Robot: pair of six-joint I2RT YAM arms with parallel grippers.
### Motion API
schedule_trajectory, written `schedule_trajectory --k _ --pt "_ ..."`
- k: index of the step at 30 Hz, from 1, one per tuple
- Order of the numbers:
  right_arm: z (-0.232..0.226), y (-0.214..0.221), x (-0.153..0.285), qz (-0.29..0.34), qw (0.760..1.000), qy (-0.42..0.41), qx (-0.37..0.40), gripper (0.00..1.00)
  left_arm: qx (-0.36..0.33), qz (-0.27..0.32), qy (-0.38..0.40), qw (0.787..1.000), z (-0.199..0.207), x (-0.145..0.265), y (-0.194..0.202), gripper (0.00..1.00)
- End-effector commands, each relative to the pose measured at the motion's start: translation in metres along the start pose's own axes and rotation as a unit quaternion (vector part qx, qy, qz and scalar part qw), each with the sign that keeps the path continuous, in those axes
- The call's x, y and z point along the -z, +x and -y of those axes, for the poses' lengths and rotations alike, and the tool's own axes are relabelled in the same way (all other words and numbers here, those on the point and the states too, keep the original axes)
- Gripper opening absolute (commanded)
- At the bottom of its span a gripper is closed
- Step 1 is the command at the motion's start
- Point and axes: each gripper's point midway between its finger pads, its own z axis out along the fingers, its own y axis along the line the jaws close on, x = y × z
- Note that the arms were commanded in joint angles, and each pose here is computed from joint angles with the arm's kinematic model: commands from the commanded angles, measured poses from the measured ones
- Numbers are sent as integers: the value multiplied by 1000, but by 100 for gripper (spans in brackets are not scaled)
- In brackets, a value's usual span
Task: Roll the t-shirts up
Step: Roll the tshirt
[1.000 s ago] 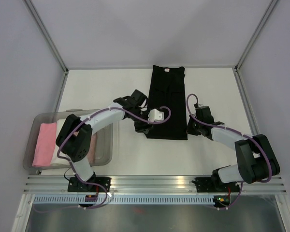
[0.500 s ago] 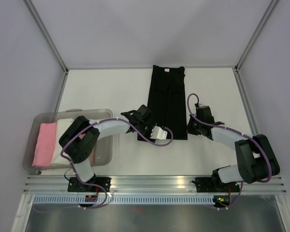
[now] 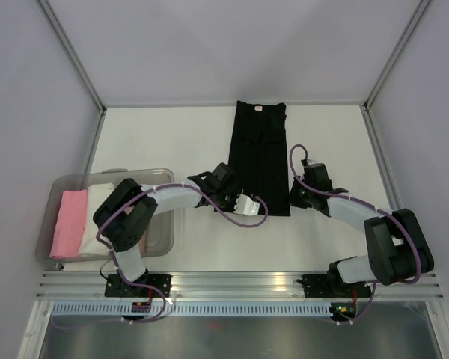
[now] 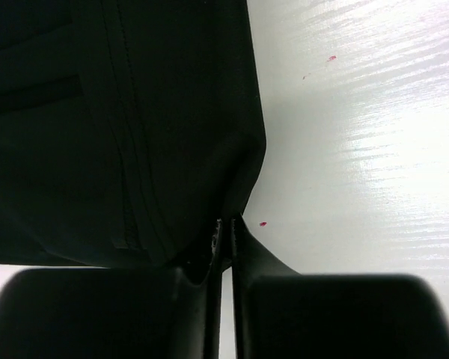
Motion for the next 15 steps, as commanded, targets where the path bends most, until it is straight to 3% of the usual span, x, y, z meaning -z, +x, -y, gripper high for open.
schedule_trajectory --k 1,2,8,12,15 --pt "-14 -34 14 48 998 -24 31 18 -13 -3 -2 1000 0 -6 3 3" --pt "-14 -37 17 50 998 -24 41 28 -10 -2 -3 1000 0 -5 2 2" --pt "-44 -75 61 137 969 -84 185 47 56 23 9 998 -12 13 -15 2" --pt "-60 -55 75 126 922 -157 330 48 86 54 37 994 -14 25 -29 2" --pt "-57 -28 79 108 872 -191 437 50 117 61 56 990 -12 30 -27 2"
